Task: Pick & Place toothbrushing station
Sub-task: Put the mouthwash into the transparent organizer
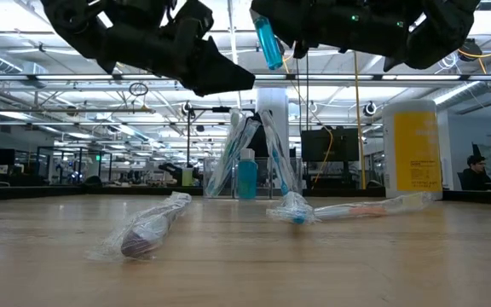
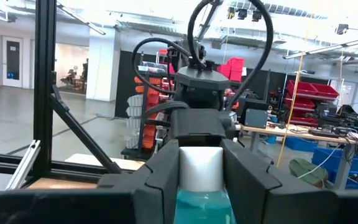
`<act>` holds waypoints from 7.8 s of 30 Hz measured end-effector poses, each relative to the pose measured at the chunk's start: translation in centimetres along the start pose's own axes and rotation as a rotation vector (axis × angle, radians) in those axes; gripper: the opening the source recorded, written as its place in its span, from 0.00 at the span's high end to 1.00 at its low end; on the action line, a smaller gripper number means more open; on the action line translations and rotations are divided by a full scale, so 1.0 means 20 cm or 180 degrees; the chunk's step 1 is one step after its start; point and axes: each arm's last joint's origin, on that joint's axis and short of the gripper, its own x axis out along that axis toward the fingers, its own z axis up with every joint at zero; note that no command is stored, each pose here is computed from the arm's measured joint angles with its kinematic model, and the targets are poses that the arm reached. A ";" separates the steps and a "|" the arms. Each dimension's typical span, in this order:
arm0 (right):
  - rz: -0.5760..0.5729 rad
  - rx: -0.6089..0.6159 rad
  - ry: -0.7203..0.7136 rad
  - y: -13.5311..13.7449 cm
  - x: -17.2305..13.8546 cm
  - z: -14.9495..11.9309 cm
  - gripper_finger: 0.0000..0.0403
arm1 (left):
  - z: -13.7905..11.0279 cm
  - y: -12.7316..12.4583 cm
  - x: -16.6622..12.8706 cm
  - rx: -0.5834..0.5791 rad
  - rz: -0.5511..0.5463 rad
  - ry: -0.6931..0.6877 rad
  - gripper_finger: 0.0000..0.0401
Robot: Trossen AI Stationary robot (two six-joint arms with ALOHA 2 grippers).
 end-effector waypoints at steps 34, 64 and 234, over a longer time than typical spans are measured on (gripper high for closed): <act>-0.0014 0.0045 0.0003 0.00 0.00 0.00 0.76 | 0.09 0.06 0.21 -0.0280 -0.0211 -0.0435 0.30; -0.0043 -0.0039 0.0149 -0.02 0.00 -0.02 0.73 | 0.07 0.05 0.20 -0.0298 -0.0347 -0.0268 0.55; -0.0826 0.0061 0.1284 -0.49 -0.12 -0.50 0.75 | 0.28 0.16 -0.34 -0.0348 0.1428 0.0935 0.37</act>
